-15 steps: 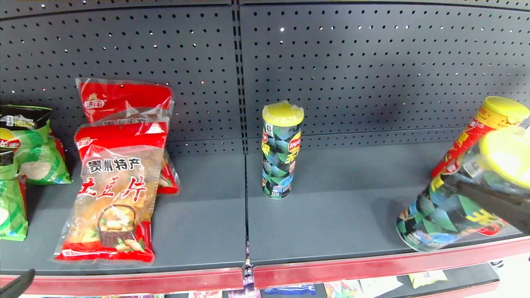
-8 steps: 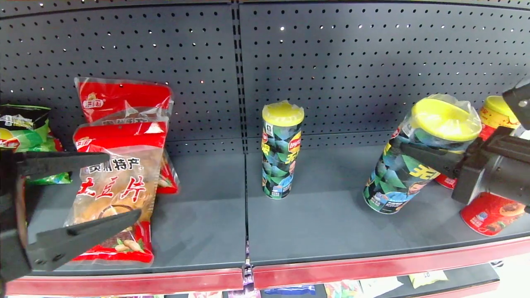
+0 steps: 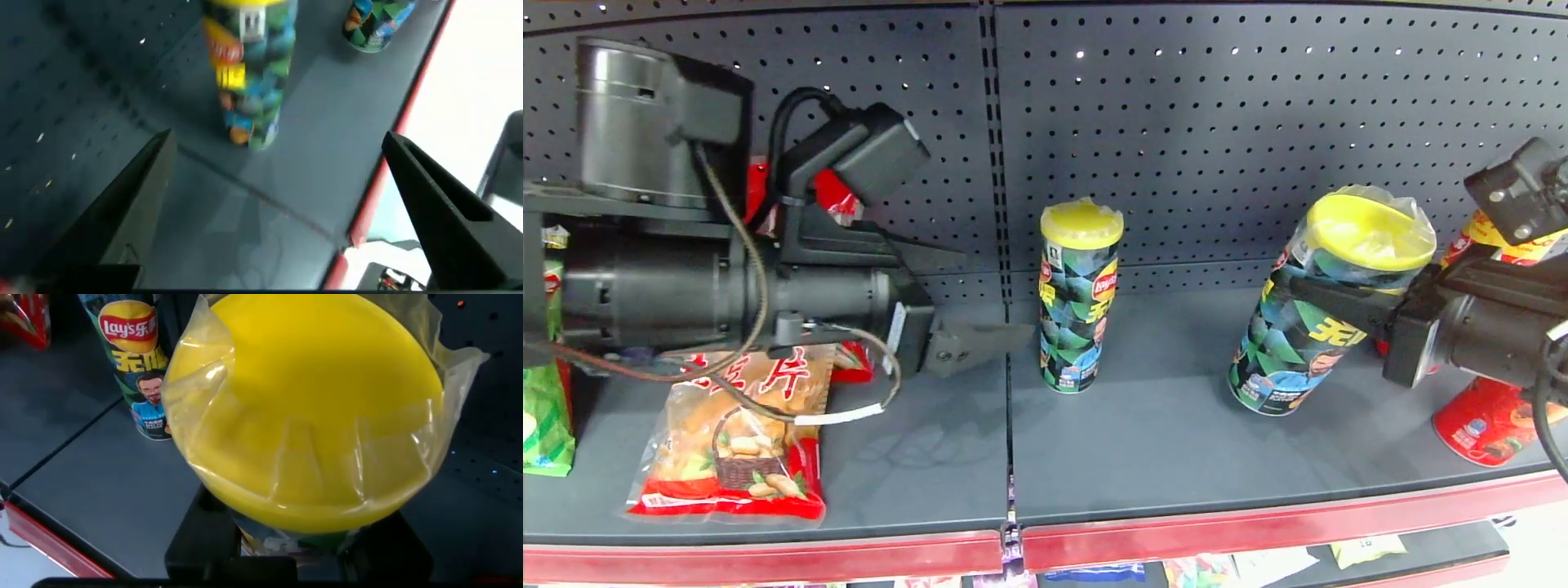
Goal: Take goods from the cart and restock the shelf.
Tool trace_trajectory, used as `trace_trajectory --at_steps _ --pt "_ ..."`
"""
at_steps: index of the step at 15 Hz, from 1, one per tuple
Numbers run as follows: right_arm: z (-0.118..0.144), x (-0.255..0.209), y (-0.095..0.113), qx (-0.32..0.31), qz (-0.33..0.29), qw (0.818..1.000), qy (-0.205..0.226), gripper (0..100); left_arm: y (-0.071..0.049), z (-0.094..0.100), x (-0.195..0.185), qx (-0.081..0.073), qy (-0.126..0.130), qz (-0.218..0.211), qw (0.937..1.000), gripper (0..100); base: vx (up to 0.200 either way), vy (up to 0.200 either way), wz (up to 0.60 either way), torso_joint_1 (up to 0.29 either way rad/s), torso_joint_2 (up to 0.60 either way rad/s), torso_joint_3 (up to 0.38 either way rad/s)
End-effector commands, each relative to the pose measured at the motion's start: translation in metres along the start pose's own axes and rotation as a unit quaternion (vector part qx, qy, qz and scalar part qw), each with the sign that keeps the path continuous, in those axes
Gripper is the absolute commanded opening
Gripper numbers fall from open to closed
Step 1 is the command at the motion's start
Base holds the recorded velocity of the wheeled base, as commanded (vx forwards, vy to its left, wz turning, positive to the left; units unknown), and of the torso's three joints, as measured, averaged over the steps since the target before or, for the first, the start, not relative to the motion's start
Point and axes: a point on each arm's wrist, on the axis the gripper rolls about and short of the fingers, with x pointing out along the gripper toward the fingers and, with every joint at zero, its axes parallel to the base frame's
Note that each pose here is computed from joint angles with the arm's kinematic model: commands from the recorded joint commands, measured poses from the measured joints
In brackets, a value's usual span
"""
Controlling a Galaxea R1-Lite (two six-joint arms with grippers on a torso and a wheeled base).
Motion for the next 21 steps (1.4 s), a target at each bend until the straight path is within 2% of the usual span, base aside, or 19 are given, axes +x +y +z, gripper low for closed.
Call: trace_trajectory --at_steps 1,4,9,11,14,17,21 --pt "-0.001 0.003 0.0 0.0 0.001 1.0 0.003 0 -0.004 -0.005 0.041 -0.003 0.022 0.001 0.9998 100 0.0 0.0 0.0 0.0 0.0 0.0" --pt "-0.002 0.004 0.0 0.0 0.002 1.0 0.005 0 -0.009 -0.003 0.061 -0.009 0.002 0.027 0.9996 100 0.0 0.0 0.0 0.0 0.0 0.0" --pt "-0.003 0.005 0.0 0.001 0.002 1.0 0.008 0 -0.002 -0.001 0.079 -0.007 -0.01 0.086 0.9962 100 0.0 0.0 0.0 0.0 0.0 0.0" --pt "-0.002 0.005 0.0 0.002 0.002 1.0 0.008 0 -0.003 0.005 0.093 -0.002 -0.039 0.101 0.9941 100 0.0 0.0 0.0 0.0 0.0 0.0" --pt "-0.003 0.005 0.0 0.002 0.002 1.0 0.008 0 -0.003 0.005 0.099 -0.001 -0.04 0.102 0.994 100 0.0 0.0 0.0 0.0 0.0 0.0" --pt "-0.003 0.005 0.0 0.002 0.002 1.0 0.008 0 -0.011 0.01 0.111 -0.005 -0.044 0.103 0.9937 100 0.0 0.0 0.0 0.0 0.0 0.0" --pt "-0.003 0.004 -0.002 0.002 -0.003 1.0 0.009 0 -0.01 0.003 0.124 -0.006 -0.032 0.106 0.9939 100 0.0 0.0 0.0 0.0 0.0 0.0"
